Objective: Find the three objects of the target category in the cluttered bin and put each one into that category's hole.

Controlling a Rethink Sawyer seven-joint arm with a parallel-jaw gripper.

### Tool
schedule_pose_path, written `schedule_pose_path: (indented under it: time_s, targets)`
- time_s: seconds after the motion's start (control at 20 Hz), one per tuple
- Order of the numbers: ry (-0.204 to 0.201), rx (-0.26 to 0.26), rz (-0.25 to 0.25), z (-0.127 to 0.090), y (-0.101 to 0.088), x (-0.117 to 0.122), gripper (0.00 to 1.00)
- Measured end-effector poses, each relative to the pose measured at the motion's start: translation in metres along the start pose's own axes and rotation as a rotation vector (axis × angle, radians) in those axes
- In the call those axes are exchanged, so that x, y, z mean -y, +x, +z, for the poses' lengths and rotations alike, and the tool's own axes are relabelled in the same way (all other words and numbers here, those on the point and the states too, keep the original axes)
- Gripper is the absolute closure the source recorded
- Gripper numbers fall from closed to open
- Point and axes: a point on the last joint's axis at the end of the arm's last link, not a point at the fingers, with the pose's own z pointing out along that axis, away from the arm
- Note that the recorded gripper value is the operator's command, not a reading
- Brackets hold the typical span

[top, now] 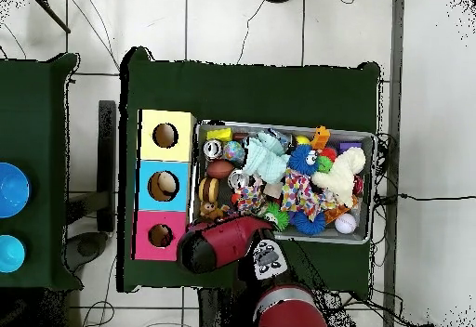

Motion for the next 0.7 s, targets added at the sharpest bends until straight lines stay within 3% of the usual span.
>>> schedule_pose_path:
  time_s: [0.55, 0.7]
  targets:
    - [0.021, -0.009, 0.002, 0.021, 0.0, 0.008, 0.0]
    - [0.028, 0.008, -0.001, 0.029, -0.001, 0.011, 0.0]
